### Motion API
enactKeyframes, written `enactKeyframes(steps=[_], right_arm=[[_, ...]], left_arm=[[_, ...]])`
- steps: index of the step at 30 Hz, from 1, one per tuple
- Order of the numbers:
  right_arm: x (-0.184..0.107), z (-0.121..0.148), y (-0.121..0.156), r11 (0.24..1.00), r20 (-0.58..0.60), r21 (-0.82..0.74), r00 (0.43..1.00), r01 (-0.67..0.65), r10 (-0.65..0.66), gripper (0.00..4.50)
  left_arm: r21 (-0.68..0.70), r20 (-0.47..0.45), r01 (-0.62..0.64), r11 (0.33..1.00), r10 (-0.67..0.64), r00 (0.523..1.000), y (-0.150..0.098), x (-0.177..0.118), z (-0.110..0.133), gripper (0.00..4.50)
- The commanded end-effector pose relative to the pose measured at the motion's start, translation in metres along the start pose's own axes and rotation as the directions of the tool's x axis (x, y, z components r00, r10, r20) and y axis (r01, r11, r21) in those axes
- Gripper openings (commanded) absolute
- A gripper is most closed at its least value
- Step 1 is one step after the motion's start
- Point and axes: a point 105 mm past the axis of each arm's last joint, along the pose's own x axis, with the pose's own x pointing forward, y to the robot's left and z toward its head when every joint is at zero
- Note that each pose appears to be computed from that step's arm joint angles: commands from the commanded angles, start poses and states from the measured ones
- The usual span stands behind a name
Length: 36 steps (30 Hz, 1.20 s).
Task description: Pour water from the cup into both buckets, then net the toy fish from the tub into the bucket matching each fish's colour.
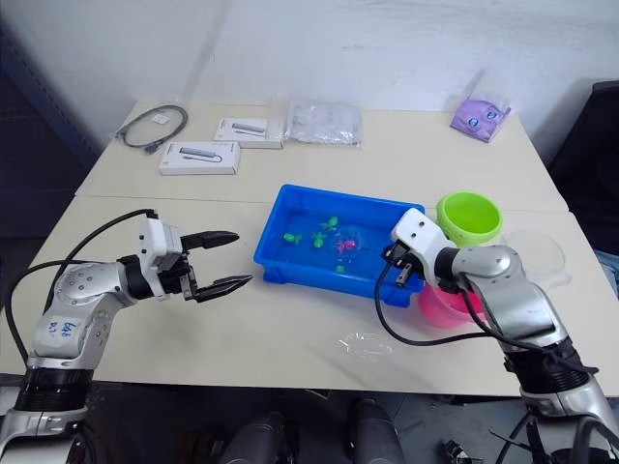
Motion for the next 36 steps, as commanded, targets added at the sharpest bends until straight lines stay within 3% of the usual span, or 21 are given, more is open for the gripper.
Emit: enactKeyframes(steps=[1, 5, 8, 13, 15, 22, 28, 36], right_arm=[[-0.021, 0.018, -0.007, 0.997, 0.093, 0.064, 0.995, 0.031, -0.037, 0.0], [-0.045, 0.023, 0.001, 0.99, 0.139, 0.14, 0.99, -0.004, -0.016, 0.0], [-0.064, 0.024, 0.0, 0.981, 0.163, 0.193, 0.985, 0.028, -0.06, 0.0], [-0.102, 0.016, 0.006, 0.964, 0.171, 0.252, 0.976, 0.086, -0.132, 0.0], [-0.118, 0.017, 0.006, 0.946, 0.226, 0.301, 0.954, 0.124, -0.197, 0.0], [-0.174, -0.018, 0.024, 0.862, 0.096, 0.355, 0.903, 0.361, -0.418, 0.0], [-0.206, -0.051, 0.036, 0.806, -0.007, 0.261, 0.836, 0.531, -0.548, 0.0], [-0.203, -0.08, 0.043, 0.754, -0.017, -0.034, 0.754, 0.656, -0.656, 0.0]], left_arm=[[0.032, 0.029, 0.006, 0.999, -0.007, 1.0, 0.0, 0.0, 0.009, 4.41], [0.042, 0.035, 0.04, 0.998, -0.041, 0.999, 0.0, 0.004, 0.01, 4.41], [0.062, 0.024, 0.12, 0.991, -0.122, 0.992, -0.008, 0.01, 0.011, 4.41], [0.091, 0.077, 0.214, 0.973, -0.221, 0.972, -0.013, 0.03, 0.025, 4.41], [0.096, 0.102, 0.234, 0.967, -0.244, 0.964, -0.014, 0.038, 0.03, 4.41], [0.093, 0.174, 0.358, 0.929, -0.37, 0.913, -0.024, 0.065, 0.038, 4.41], [0.096, 0.194, 0.387, 0.917, -0.398, 0.897, -0.023, 0.077, 0.039, 4.41], [0.087, 0.21, 0.411, 0.907, -0.42, 0.883, -0.028, 0.082, 0.038, 4.41]])
